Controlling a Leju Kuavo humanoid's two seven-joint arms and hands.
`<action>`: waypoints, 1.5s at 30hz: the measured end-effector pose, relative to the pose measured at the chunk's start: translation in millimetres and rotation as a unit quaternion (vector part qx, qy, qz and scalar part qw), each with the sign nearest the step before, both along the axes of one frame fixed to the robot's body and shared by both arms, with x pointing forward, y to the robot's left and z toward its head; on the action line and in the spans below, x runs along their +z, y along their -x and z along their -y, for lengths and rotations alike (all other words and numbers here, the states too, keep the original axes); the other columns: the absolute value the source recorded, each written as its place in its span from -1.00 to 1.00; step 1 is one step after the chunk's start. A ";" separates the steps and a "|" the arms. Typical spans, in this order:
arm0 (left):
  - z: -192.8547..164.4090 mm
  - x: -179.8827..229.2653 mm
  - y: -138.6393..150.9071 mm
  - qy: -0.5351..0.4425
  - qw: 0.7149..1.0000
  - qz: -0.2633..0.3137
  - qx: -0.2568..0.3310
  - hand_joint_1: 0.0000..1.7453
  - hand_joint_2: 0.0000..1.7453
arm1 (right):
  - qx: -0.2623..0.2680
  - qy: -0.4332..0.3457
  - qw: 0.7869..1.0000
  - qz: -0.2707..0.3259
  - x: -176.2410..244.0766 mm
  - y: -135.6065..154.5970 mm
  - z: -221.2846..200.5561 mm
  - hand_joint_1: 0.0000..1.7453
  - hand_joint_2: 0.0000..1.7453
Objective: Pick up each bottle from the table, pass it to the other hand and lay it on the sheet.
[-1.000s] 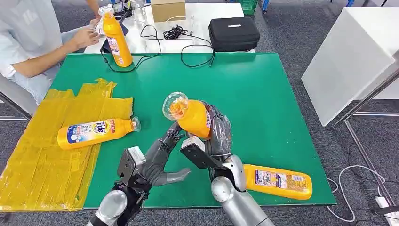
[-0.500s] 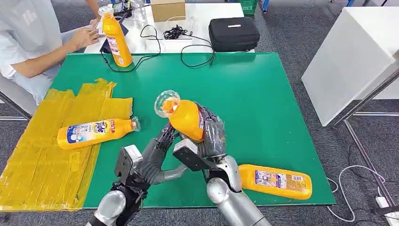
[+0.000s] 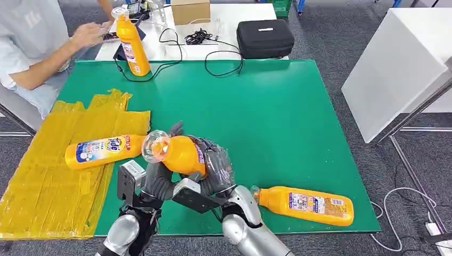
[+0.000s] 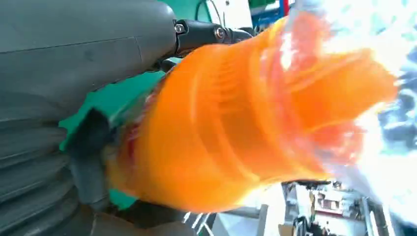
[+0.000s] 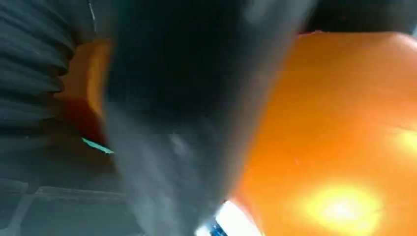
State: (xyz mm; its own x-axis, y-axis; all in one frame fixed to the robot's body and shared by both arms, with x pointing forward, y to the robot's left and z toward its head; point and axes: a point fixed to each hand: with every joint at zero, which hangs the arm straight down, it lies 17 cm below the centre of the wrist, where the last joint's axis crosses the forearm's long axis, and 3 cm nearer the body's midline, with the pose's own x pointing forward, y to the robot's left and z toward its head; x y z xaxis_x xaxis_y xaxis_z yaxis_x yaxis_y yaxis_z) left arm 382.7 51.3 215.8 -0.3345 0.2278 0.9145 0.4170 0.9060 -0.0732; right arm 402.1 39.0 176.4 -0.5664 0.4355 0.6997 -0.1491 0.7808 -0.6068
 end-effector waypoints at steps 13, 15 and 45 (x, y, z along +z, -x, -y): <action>-11.0 17.1 -4.8 0.037 0.999 0.003 0.009 -1.00 1.00 | 0.009 0.017 1.000 -0.010 -14.4 5.1 -7.2 1.00 1.00; -9.2 17.3 -4.7 0.035 0.999 0.001 0.003 -1.00 1.00 | 0.009 0.017 1.000 -0.012 -15.9 5.2 -7.6 1.00 1.00; 17.5 11.7 2.7 0.003 0.999 0.003 -0.038 -1.00 1.00 | -0.004 0.012 1.000 0.002 -9.9 2.9 -3.1 1.00 1.00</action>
